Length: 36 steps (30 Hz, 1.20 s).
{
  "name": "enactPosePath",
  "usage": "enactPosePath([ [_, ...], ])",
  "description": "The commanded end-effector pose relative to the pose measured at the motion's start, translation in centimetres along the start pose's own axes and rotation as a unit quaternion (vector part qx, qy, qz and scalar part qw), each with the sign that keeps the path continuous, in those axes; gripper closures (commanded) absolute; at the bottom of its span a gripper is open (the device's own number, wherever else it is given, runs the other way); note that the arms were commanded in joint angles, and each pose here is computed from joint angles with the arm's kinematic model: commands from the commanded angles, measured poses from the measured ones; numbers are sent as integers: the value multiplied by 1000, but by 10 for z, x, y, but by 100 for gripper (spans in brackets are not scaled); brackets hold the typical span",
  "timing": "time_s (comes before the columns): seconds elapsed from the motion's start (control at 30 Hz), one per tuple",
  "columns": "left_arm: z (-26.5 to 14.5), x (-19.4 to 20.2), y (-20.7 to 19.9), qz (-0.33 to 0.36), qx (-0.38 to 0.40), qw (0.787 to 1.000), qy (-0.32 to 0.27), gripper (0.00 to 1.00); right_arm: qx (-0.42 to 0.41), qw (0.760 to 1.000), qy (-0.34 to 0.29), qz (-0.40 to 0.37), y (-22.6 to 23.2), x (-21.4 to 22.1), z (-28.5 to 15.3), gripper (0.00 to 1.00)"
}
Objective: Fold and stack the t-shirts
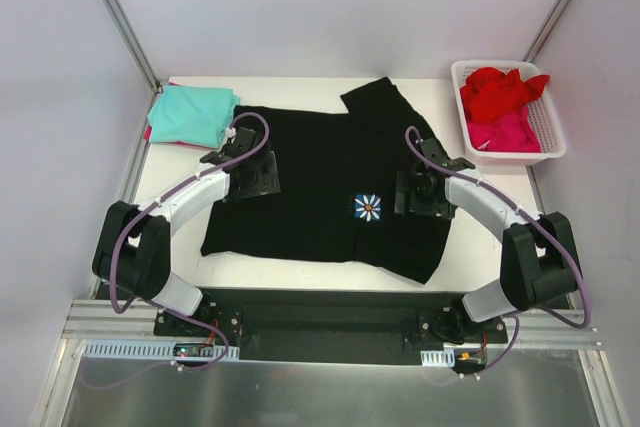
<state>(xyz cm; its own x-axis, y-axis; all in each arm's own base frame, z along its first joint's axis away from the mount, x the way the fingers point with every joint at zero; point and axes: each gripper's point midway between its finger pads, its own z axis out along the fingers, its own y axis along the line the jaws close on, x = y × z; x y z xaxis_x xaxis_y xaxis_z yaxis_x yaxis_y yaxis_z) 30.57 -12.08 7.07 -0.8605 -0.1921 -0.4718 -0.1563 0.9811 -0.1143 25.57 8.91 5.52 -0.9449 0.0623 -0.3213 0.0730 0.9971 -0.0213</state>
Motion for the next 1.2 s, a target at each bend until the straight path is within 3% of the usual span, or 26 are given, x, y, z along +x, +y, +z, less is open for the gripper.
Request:
enactPosePath([
  [0.0, -4, -32, -10, 1, 2, 999, -53, 1, 1, 999, -47, 9, 1, -40, -7, 4],
  [0.2, 10, -19, -14, -7, 11, 999, -29, 1, -7, 999, -35, 17, -6, -43, 2, 4],
  [0.37, 5, -10, -15, -9, 24, 999, -23, 1, -59, 998, -17, 23, 8, -29, -2, 3],
  [0.73, -3, 9, -8, -12, 25, 1000, -5, 1, -88, 995, 34, 30, 2, 32, -16, 4],
  [1.17, -12, 5, -15, -12, 37, 999, -11, 1, -112, 992, 43, 42, 2, 68, -28, 13],
])
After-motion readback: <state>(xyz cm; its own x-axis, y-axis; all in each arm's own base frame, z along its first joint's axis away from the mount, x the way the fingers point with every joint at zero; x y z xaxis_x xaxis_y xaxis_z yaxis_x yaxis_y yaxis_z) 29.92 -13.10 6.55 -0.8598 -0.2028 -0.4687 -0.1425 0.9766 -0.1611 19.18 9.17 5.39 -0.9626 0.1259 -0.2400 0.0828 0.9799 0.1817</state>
